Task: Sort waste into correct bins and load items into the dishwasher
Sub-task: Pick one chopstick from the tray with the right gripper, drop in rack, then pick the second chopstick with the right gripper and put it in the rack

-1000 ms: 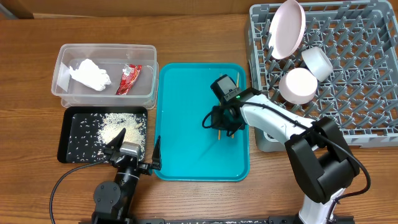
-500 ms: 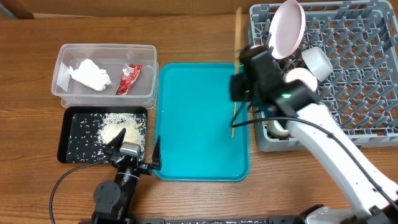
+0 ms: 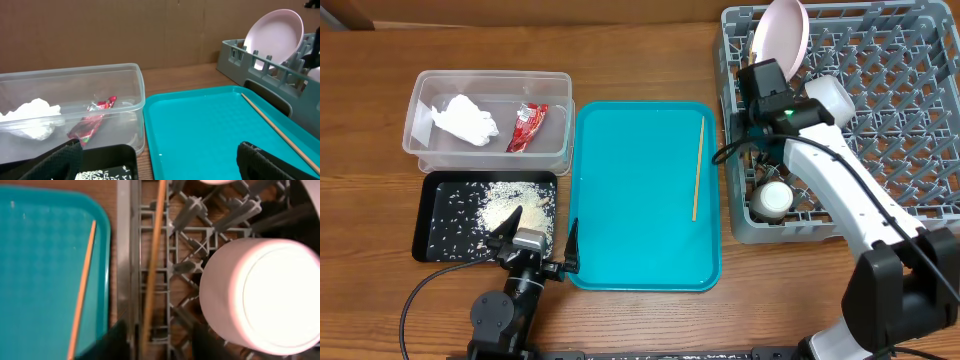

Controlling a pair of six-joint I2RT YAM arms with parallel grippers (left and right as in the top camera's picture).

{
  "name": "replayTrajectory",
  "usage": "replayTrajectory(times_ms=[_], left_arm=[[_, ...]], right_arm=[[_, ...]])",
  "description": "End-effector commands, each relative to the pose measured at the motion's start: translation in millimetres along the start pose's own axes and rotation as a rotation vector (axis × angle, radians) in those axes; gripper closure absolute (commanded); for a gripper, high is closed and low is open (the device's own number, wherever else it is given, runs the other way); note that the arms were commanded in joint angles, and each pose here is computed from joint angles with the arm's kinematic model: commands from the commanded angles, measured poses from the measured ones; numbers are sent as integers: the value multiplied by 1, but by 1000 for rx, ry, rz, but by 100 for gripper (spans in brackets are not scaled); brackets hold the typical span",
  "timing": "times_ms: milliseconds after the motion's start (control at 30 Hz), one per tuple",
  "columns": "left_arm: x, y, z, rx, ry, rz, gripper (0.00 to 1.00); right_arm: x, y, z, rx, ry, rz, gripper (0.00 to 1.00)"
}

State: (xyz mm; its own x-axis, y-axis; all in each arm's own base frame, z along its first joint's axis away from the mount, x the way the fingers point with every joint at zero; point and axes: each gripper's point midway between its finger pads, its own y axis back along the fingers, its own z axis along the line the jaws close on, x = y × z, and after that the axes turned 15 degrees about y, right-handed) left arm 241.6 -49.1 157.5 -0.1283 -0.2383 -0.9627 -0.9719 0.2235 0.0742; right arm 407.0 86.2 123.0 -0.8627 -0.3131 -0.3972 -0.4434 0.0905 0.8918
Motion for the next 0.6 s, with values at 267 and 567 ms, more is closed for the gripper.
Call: replayTrajectory(times_ms=[267, 567], left_arm=[[0, 0, -1, 7, -15, -2, 0], [0, 0, -1, 7, -15, -2, 0]], right_arm=[[11, 34, 112, -251, 47, -1, 42], [67, -53, 130, -119, 49, 226, 53]])
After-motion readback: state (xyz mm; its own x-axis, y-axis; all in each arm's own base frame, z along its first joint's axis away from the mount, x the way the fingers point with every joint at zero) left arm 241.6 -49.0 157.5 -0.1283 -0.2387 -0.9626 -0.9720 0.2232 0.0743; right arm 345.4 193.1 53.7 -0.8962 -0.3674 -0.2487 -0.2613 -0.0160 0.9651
